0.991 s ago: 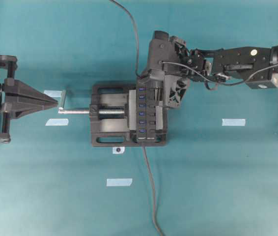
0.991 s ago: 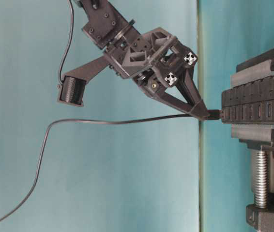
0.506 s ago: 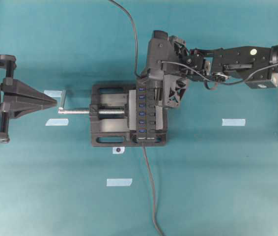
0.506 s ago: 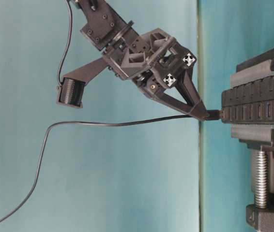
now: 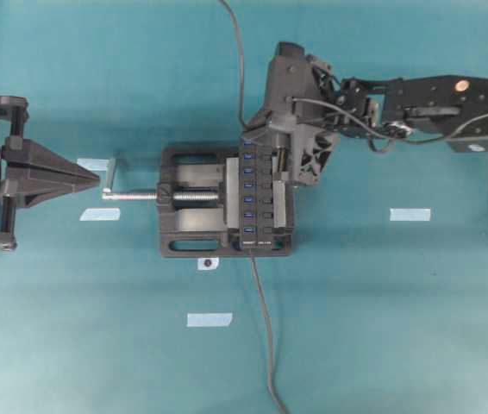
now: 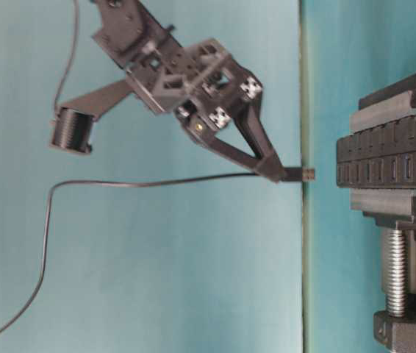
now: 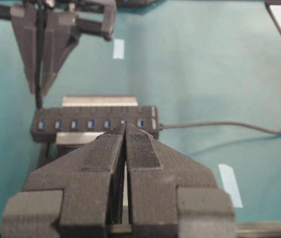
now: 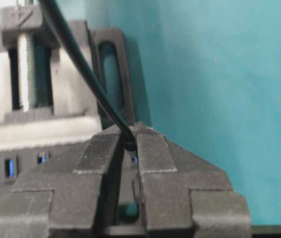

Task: Insert the USB into the front port of the fixed hub.
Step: 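Pull the USB plug out of the port with the right gripper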

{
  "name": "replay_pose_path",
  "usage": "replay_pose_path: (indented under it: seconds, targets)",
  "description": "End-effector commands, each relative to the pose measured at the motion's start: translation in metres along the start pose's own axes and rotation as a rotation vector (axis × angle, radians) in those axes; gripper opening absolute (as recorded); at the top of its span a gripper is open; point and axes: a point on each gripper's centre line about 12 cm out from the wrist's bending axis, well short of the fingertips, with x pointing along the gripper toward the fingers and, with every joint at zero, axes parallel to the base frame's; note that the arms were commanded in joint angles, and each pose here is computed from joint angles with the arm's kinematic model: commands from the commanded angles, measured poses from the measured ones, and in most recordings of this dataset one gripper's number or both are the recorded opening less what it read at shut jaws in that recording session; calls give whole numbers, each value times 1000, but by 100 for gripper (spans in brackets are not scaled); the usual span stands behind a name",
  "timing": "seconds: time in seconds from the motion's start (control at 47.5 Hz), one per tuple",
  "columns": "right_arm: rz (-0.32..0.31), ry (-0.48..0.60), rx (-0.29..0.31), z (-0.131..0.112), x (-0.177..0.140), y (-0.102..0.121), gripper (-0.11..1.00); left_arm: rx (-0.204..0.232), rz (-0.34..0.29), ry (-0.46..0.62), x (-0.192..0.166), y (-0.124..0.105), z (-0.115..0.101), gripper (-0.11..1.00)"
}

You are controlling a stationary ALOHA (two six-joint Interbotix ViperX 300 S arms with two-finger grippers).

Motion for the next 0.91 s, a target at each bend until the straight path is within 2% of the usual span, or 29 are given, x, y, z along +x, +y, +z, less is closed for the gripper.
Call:
replay_pose_path:
  seconds: [0.0, 0.316, 0.506, 0.885]
  targets:
    - [0, -65, 1, 22, -17, 1, 7, 0, -2, -20, 1, 0, 7, 0]
    - [17, -102, 21, 35, -38, 8, 7, 2, -2, -20, 1, 0, 7, 0]
    - [47, -112, 47, 40, -47, 20, 7, 2, -2, -18, 1, 0, 7, 0]
    - [97, -121, 62, 41, -52, 43, 7, 3, -2, -15, 1, 0, 5, 0]
